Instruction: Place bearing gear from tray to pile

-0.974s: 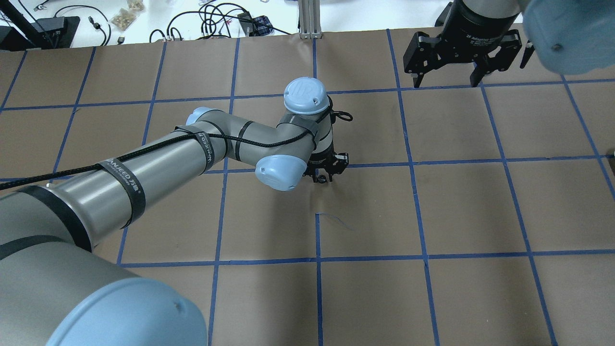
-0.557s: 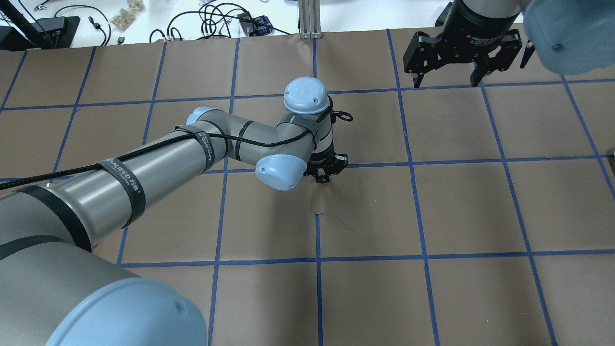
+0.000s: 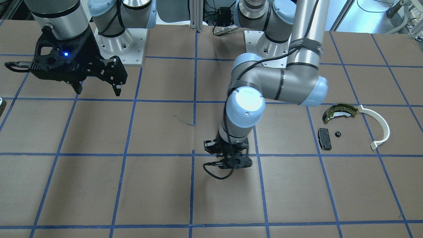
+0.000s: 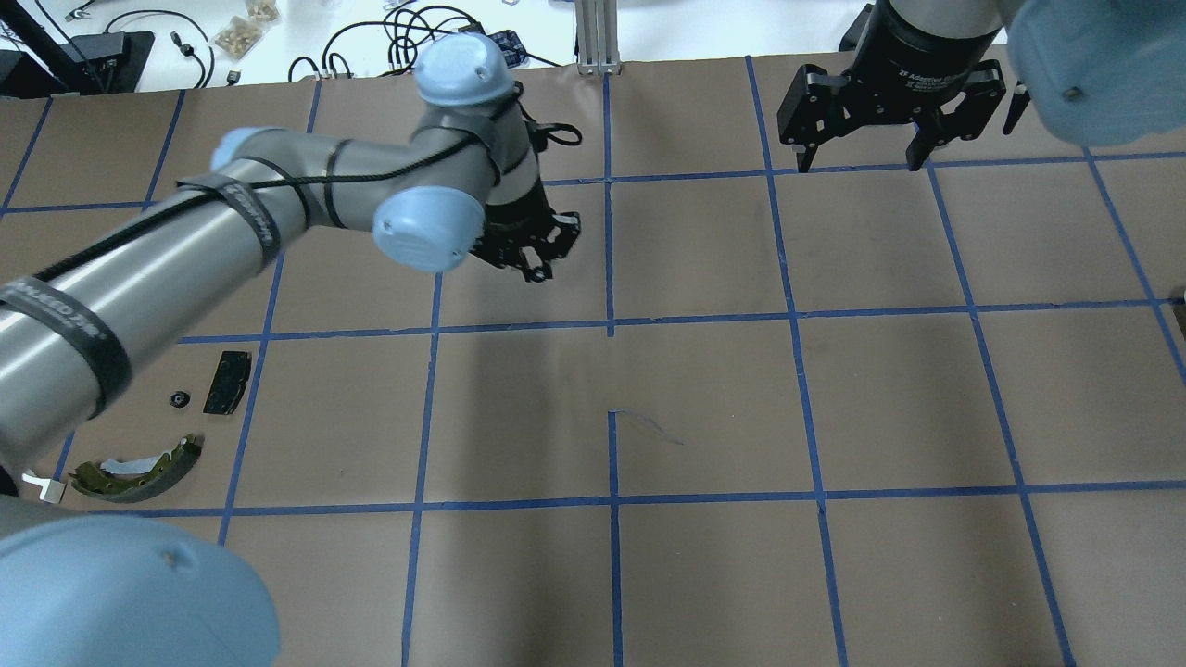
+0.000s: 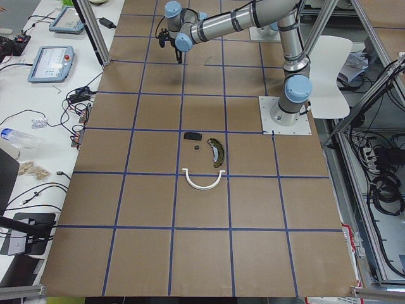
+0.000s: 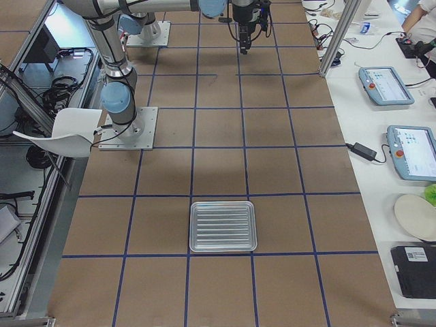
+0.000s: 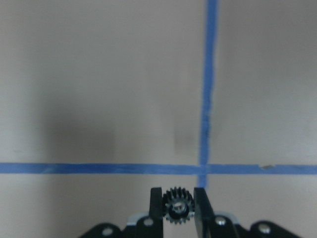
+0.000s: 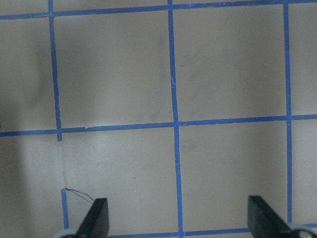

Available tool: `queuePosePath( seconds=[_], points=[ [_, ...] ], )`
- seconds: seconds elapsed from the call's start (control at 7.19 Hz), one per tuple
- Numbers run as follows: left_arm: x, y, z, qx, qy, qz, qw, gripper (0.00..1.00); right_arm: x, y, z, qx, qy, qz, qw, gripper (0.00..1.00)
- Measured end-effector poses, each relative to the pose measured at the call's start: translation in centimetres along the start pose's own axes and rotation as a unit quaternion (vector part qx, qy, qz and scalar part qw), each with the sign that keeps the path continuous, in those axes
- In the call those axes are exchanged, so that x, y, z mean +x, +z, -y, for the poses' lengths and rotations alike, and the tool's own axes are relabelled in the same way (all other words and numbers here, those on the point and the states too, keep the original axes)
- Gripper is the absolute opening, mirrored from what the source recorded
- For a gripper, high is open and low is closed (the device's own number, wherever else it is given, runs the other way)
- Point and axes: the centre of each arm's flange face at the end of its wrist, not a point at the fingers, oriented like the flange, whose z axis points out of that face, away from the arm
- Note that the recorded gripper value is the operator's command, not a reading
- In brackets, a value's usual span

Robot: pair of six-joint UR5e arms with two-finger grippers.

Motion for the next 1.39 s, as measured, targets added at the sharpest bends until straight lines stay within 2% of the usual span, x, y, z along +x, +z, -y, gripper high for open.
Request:
queuePosePath(
  seconds=[0.28, 0.42, 0.84, 1.11, 1.39],
  points=[
    [-10.7, -4.4, 3.7, -0.015, 0.014, 0.056, 0.9982, 0.0, 0.1, 0.2, 0.0, -0.001, 0.0, 0.0, 1.0, 1.0],
    [-15.9, -5.1, 4.5, -0.03, 0.022, 0.069, 0.9969, 0.0, 0.0, 0.1, 0.0, -0.001, 0.0, 0.0, 1.0, 1.0],
    [-30.0, -5.9, 4.3, -0.069, 0.018, 0.059, 0.9957, 0.0, 0.0, 0.1, -0.1, 0.0, 0.0, 0.0, 1.0, 1.0],
    [-39.5, -5.6, 2.8, -0.077, 0.019, 0.041, 0.996, 0.0, 0.0, 0.0, -0.1, 0.0, 0.0, 0.0, 1.0, 1.0],
    [-45.8, -4.2, 1.3, -0.08, 0.012, 0.03, 0.9963, 0.0, 0.0, 0.0, -0.1, 0.0, -0.001, 0.0, 1.0, 1.0]
  ],
)
